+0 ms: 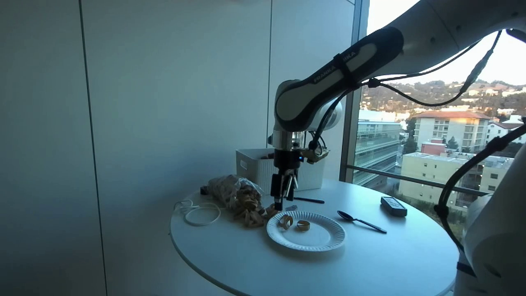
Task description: Remove the rubber bangs from the plate and put them in the plastic
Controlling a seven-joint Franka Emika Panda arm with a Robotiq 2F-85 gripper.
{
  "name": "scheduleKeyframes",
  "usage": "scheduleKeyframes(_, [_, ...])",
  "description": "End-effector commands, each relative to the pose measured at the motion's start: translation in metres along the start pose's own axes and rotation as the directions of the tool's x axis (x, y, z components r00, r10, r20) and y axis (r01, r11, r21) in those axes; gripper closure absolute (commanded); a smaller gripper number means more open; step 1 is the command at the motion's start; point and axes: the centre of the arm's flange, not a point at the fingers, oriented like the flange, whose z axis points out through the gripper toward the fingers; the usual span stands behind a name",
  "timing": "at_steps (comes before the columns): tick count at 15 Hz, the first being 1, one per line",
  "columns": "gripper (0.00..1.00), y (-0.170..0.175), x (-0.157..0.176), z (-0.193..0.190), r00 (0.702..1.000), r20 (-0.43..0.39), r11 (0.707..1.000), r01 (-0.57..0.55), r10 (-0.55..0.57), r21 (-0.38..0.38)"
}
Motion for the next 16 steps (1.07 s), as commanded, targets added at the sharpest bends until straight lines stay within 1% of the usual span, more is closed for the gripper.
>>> scheduleKeyframes(1, [0.00, -0.003, 0.018, 0.006, 0.986, -0.159, 0.999, 0.045, -0.045, -0.001])
scheduleKeyframes(3, [0.00, 0.001, 0.027, 0.012, 0.979, -0.205, 1.000, 0.005, -0.006, -0.004])
scheduleKeyframes(4, [0.00, 0.004, 0.032, 0.015, 0.977, -0.210, 1.000, -0.025, 0.024, 0.001])
scheduleKeyframes(5, [0.00, 0.008, 0.036, 0.021, 0.977, -0.208, 0.999, -0.051, 0.048, -0.011])
scheduleKeyframes(9, [0.00, 0.021, 0.044, 0.045, 0.965, -0.223, 0.982, -0.165, 0.142, -0.090])
scheduleKeyframes(12, [0.00, 0.034, 0.047, 0.060, 0.963, -0.218, 0.970, -0.190, 0.155, -0.150])
scheduleKeyframes(14, [0.00, 0.042, 0.048, 0.069, 0.963, -0.205, 0.964, -0.208, 0.173, -0.165])
scheduleKeyframes(15, [0.25, 0.044, 0.047, 0.071, 0.966, -0.194, 0.964, -0.205, 0.171, -0.168])
scheduleKeyframes(16, [0.26, 0.046, 0.046, 0.075, 0.968, -0.180, 0.965, -0.202, 0.172, -0.167])
